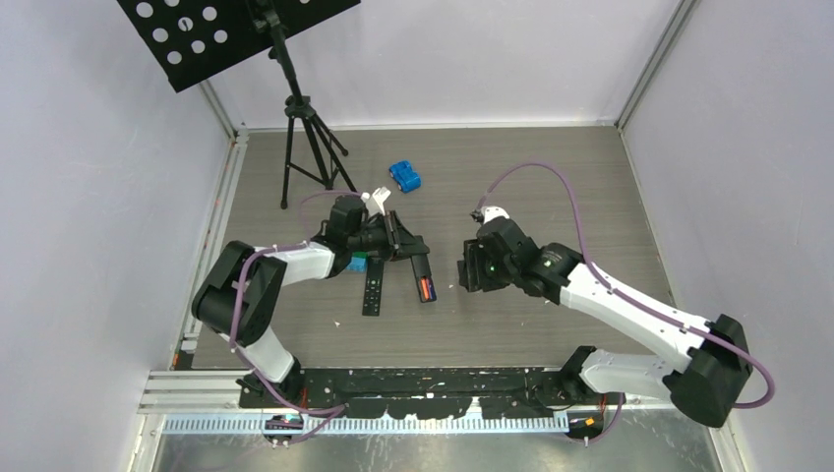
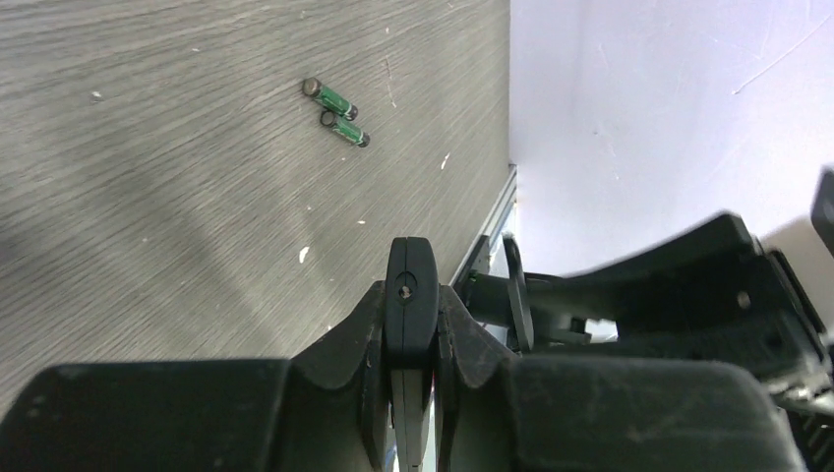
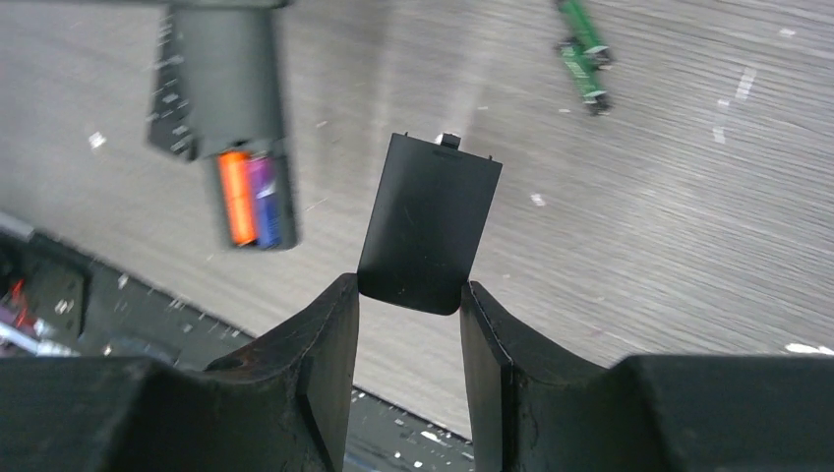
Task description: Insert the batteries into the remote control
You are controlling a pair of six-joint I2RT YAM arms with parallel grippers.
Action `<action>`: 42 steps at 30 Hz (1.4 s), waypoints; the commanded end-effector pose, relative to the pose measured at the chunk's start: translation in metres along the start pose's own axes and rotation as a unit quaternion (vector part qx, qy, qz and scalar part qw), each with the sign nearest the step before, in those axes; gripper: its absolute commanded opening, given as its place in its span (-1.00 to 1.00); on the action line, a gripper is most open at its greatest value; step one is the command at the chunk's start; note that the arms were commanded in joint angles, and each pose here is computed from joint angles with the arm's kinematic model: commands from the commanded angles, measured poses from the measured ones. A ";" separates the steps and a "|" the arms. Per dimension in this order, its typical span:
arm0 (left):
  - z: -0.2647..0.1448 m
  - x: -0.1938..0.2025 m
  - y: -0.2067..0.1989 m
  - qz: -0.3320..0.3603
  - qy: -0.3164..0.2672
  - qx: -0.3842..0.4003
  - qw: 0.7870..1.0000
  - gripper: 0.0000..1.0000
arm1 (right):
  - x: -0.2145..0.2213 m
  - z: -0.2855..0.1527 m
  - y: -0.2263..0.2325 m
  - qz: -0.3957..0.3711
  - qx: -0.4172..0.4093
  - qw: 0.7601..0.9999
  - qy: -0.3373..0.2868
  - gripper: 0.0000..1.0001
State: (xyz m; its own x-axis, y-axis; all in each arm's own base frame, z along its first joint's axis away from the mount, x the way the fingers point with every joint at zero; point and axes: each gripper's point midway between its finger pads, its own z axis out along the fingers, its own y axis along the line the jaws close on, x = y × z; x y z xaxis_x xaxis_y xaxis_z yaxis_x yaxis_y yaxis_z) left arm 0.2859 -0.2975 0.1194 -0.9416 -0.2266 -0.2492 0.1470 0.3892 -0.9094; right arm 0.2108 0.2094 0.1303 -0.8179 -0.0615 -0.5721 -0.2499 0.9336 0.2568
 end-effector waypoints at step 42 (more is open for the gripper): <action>-0.076 -0.090 0.026 0.071 -0.206 -0.222 0.950 -1.00 | 0.001 0.058 0.126 -0.059 -0.070 0.995 -0.041 0.43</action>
State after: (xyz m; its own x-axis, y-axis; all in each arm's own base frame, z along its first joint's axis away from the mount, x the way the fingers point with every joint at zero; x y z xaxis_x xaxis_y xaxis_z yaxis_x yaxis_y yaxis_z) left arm 0.3323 -0.2547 0.1177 -0.8370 -0.3927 -0.3810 0.0730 0.6100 -0.7891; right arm 0.1854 0.3094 0.0964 -0.7680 -0.2241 -0.6000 -0.4449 0.8605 0.2481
